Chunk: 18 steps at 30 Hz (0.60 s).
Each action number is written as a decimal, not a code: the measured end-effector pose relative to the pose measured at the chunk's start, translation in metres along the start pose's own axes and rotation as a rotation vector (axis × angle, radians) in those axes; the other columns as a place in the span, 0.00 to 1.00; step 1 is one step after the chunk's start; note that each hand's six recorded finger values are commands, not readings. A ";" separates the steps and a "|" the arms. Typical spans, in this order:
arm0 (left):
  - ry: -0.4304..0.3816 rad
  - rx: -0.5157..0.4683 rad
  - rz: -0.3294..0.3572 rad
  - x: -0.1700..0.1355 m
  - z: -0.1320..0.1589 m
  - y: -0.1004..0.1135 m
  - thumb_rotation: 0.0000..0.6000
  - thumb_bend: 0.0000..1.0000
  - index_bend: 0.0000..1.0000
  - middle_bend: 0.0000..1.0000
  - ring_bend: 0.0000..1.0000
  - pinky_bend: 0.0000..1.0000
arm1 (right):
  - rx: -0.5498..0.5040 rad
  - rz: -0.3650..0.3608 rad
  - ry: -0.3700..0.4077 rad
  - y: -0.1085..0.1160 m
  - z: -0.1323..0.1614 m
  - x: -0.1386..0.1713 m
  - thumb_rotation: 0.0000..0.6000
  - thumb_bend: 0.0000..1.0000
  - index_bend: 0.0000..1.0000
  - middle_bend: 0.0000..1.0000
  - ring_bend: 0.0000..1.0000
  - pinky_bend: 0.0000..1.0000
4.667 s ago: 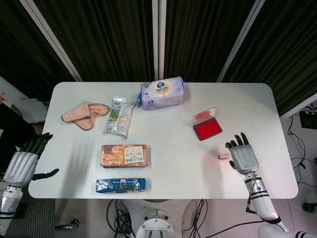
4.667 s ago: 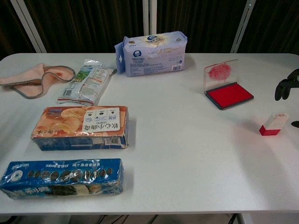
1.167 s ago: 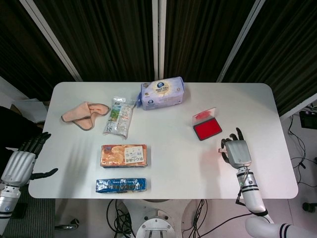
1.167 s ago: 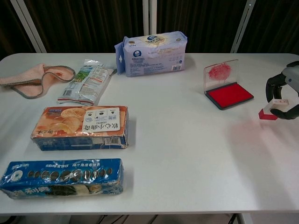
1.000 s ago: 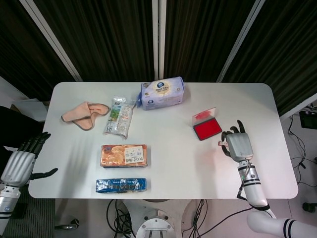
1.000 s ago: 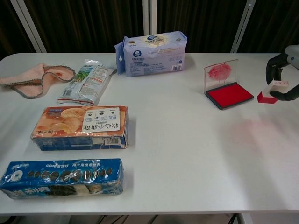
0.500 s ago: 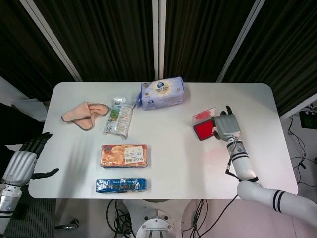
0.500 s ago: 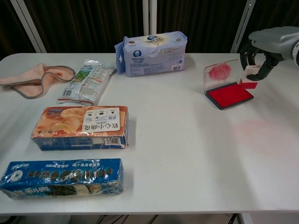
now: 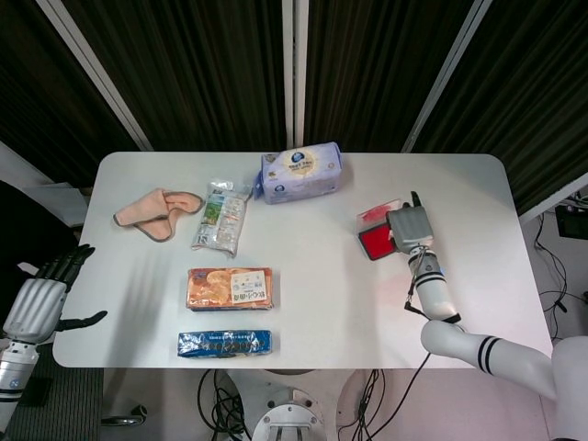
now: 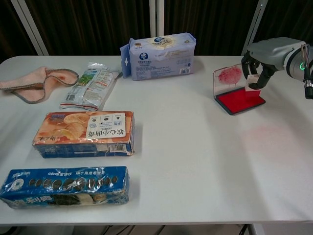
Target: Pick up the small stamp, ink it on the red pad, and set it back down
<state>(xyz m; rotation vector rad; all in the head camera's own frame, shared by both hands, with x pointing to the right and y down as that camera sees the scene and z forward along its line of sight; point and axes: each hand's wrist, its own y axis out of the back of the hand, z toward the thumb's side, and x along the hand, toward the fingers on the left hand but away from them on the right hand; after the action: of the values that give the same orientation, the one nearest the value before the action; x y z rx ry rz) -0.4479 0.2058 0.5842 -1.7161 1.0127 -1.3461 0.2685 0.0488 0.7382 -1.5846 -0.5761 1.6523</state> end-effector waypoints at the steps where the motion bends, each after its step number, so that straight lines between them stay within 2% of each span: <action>1: 0.000 0.000 -0.001 0.000 0.000 0.000 0.84 0.02 0.07 0.07 0.08 0.18 | -0.003 0.000 -0.001 -0.001 0.000 -0.001 1.00 0.35 0.65 0.54 0.38 0.28; 5: -0.001 0.000 -0.005 0.001 0.000 -0.001 0.83 0.02 0.07 0.07 0.08 0.18 | -0.004 -0.002 -0.009 -0.005 -0.003 -0.004 1.00 0.35 0.65 0.53 0.47 0.44; 10: 0.002 0.002 -0.009 0.001 0.000 -0.002 0.83 0.02 0.07 0.07 0.08 0.18 | -0.005 0.003 -0.008 -0.010 -0.004 -0.007 1.00 0.36 0.65 0.52 0.52 0.55; 14: 0.003 0.003 -0.011 0.002 -0.001 -0.002 0.84 0.02 0.07 0.07 0.08 0.18 | -0.006 0.015 -0.004 -0.014 -0.002 -0.010 1.00 0.36 0.65 0.52 0.54 0.60; 18: 0.004 0.004 -0.012 0.003 -0.001 -0.002 0.83 0.02 0.07 0.07 0.08 0.18 | -0.019 0.020 0.002 -0.016 0.001 -0.012 1.00 0.36 0.65 0.52 0.54 0.60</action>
<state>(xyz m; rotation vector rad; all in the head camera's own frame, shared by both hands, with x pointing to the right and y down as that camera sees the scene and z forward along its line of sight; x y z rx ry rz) -0.4486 0.2039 0.5871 -1.7201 1.0028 -1.3591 0.2701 0.0492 0.7582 -1.6097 -0.5784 1.6643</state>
